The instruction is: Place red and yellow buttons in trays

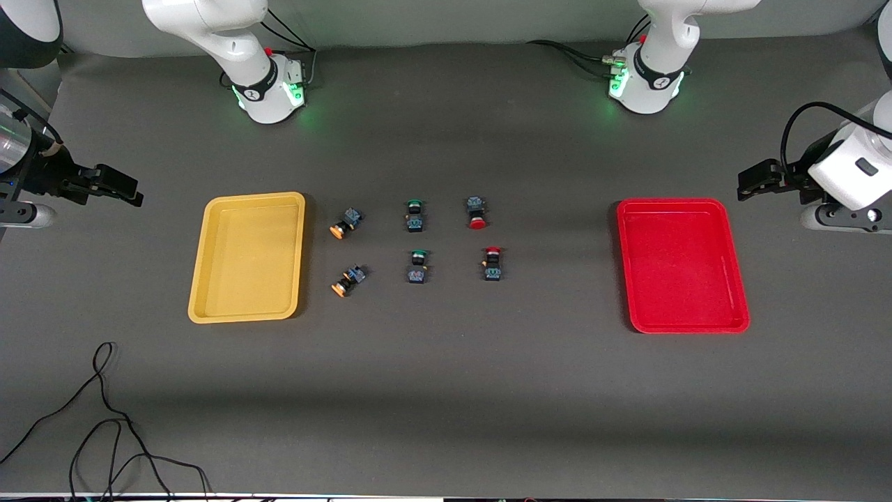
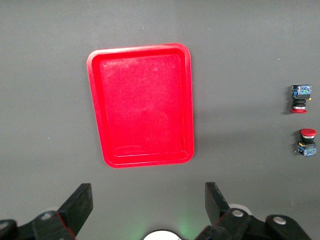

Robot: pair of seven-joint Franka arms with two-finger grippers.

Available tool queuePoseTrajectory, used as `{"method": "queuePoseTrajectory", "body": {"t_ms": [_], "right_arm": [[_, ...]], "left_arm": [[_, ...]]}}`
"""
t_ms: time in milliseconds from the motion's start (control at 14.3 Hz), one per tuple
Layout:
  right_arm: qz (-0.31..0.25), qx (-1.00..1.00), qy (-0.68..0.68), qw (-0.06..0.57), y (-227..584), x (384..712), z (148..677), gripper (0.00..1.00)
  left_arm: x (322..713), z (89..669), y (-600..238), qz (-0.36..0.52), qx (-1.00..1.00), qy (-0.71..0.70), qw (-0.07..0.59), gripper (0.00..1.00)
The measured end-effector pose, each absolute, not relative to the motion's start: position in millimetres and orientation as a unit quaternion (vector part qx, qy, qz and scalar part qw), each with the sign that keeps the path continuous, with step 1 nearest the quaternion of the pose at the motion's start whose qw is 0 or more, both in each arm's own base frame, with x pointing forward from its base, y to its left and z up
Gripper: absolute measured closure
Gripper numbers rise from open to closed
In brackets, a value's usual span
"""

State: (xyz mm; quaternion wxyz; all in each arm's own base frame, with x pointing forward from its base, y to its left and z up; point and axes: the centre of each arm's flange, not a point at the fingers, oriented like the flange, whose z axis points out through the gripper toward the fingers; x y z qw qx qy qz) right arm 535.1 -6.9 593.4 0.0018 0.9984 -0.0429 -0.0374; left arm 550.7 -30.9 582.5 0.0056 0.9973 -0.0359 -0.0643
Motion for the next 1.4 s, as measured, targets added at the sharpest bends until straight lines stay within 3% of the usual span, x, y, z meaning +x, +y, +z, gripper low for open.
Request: {"method": "queuePoseTrajectory", "body": {"t_ms": [769,1188,1398], "right_arm": [[-0.047,0.998,-0.037,0.004,18.2,538.1,584.1,0.00],[-0.071,0.994,-0.081,0.020,96.3,534.6,537.0,0.00],[-0.066,0.992,-0.104,0.020,110.9,528.1,506.8,0.00]], "left_arm": [[550.9,583.3,-30.9,-0.063,0.997,-0.036,0.006,0.00],[550.3,581.2,-35.1,-0.066,0.997,-0.039,0.009,0.00],[544.3,570.1,-86.0,-0.076,0.996,-0.038,0.011,0.00]]}}
